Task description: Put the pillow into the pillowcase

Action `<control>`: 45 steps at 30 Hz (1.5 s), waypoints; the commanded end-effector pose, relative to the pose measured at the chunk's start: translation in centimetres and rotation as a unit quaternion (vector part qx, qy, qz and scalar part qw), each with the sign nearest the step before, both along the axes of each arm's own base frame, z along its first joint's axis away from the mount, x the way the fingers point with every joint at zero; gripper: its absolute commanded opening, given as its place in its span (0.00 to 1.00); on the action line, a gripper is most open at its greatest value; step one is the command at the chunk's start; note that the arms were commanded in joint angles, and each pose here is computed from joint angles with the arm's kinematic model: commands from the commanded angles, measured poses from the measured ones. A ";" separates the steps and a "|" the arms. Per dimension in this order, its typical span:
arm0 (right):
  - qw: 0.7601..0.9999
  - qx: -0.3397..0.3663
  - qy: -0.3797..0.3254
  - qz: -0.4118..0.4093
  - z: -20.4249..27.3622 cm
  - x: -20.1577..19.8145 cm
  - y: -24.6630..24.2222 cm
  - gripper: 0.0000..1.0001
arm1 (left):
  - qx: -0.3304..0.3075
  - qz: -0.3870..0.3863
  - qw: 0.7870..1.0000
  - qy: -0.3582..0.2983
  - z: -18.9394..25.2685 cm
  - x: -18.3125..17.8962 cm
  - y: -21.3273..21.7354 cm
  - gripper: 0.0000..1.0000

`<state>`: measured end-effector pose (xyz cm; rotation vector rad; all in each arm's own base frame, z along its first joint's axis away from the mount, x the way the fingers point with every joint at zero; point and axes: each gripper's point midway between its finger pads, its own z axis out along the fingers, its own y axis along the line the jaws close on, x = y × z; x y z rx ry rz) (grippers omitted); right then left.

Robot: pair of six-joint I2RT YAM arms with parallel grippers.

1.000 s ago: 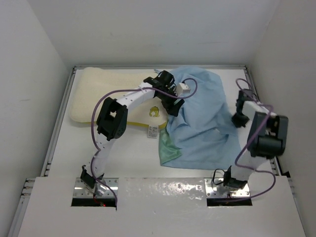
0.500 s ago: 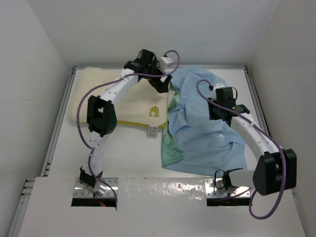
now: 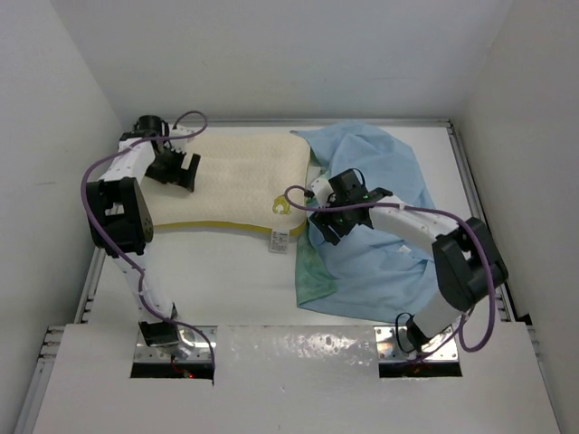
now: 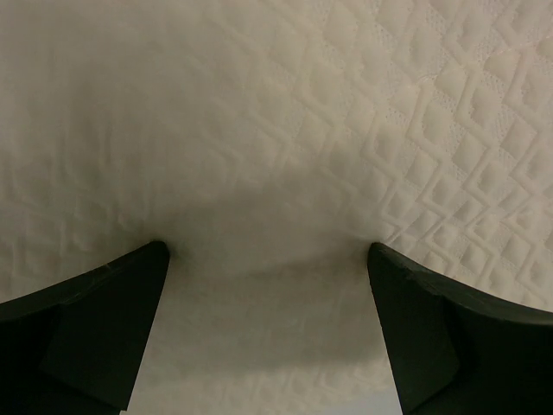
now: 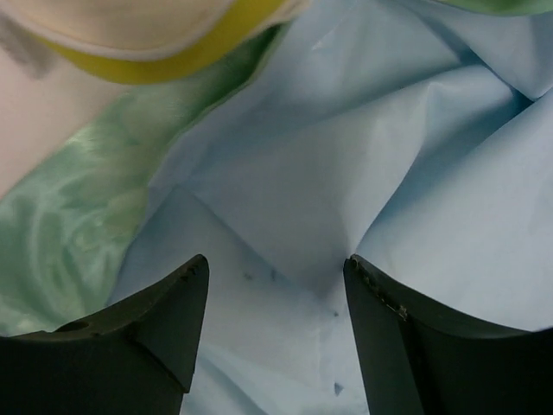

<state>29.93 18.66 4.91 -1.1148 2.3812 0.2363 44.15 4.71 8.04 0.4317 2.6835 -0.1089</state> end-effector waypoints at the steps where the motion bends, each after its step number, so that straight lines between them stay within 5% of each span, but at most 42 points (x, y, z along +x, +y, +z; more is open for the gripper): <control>1: 0.999 -0.011 -0.045 0.003 0.3 3.5 0.7 0.64 | 0.029 -0.015 0.999 0.007 -0.9 -1.4 0.2 1.00; 6: 0.988 -0.118 -0.089 -0.041 -1.2 7.6 -2.2 0.49 | 0.030 -0.020 0.998 0.056 -6.6 -3.5 0.3 1.00; 8: 0.984 -0.127 -0.106 -0.073 -1.2 9.6 -2.3 0.36 | 0.021 -0.030 0.998 0.061 -7.4 -3.6 0.0 0.70; 9: 0.982 -0.125 -0.111 -0.089 -1.0 10.3 -2.4 0.06 | 0.005 -0.038 0.997 0.074 -7.9 -4.0 -0.6 0.50; 10: 0.979 -0.112 -0.129 -0.107 0.1 11.8 -1.9 0.00 | 0.001 -0.045 0.996 0.078 -7.8 -4.1 -0.6 0.00; 13: 0.966 -0.088 -0.167 -0.177 2.8 14.8 -2.3 0.00 | -0.007 -0.090 0.993 0.075 -6.8 -5.4 -0.8 0.00; 16: 0.913 -0.061 -0.227 -0.333 7.4 18.6 -6.4 0.00 | -0.013 -0.226 0.970 0.093 -6.4 -11.8 -2.0 0.00; 18: 0.859 -0.002 -0.232 -0.457 10.3 21.0 -10.5 0.00 | 0.015 -0.316 0.945 0.088 -4.7 -15.2 -1.7 0.00; 20: 0.830 0.046 -0.199 -0.519 10.4 21.5 -12.1 0.00 | 0.009 -0.361 0.923 0.132 -4.3 -20.7 -2.0 0.00; 23: 0.845 0.063 -0.188 -0.497 10.3 23.0 -11.9 0.00 | -0.007 -0.434 0.880 0.193 -2.8 -26.6 -2.1 0.06; 24: 0.861 0.074 -0.168 -0.475 9.4 23.3 -10.6 0.00 | 0.002 -0.444 0.875 0.195 -1.9 -26.6 -1.8 0.28; 26: 0.869 0.079 -0.148 -0.465 8.4 23.3 -9.8 0.00 | 0.017 -0.422 0.888 0.181 -0.1 -25.1 -2.0 0.56; 27: 0.875 0.083 -0.138 -0.457 8.0 23.3 -9.4 0.00 | 0.016 -0.410 0.899 0.154 1.0 -23.3 -2.5 0.61; 28: 0.879 0.086 -0.132 -0.449 7.5 23.4 -9.0 0.00 | 0.029 -0.385 0.918 0.091 4.2 -19.2 -2.9 0.99; 31: 0.891 0.112 -0.114 -0.426 7.5 23.5 -7.5 0.00 | -0.041 -0.347 0.934 -0.068 12.2 -10.2 -6.7 1.00; 33: 0.901 0.138 -0.102 -0.399 8.0 23.9 -6.1 0.00 | -0.111 -0.343 0.923 -0.137 15.5 -5.3 -9.9 1.00; 36: 0.910 0.158 -0.090 -0.372 8.3 24.6 -4.5 0.01 | -0.105 -0.392 0.907 -0.114 12.3 -1.4 -13.5 1.00; 38: 0.911 0.150 -0.079 -0.377 7.3 24.8 -4.4 0.25 | -0.093 -0.429 0.897 -0.047 6.6 -0.8 -16.5 1.00; 39: 0.908 0.149 -0.085 -0.382 7.8 25.4 -4.6 0.64 | -0.096 -0.444 0.890 -0.047 6.1 -0.2 -17.5 1.00; 40: 0.911 0.131 -0.076 -0.384 7.4 25.0 -5.0 0.73 | -0.111 -0.452 0.885 -0.021 3.6 -0.1 -18.8 1.00; 43: 0.910 0.079 -0.085 -0.398 7.4 24.1 -7.1 0.83 | -0.117 -0.454 0.883 -0.021 1.4 1.6 -20.5 1.00; 45: 0.909 0.060 -0.095 -0.401 7.6 22.3 -8.5 0.71 | -0.095 -0.436 0.895 -0.007 -0.8 2.1 -19.9 1.00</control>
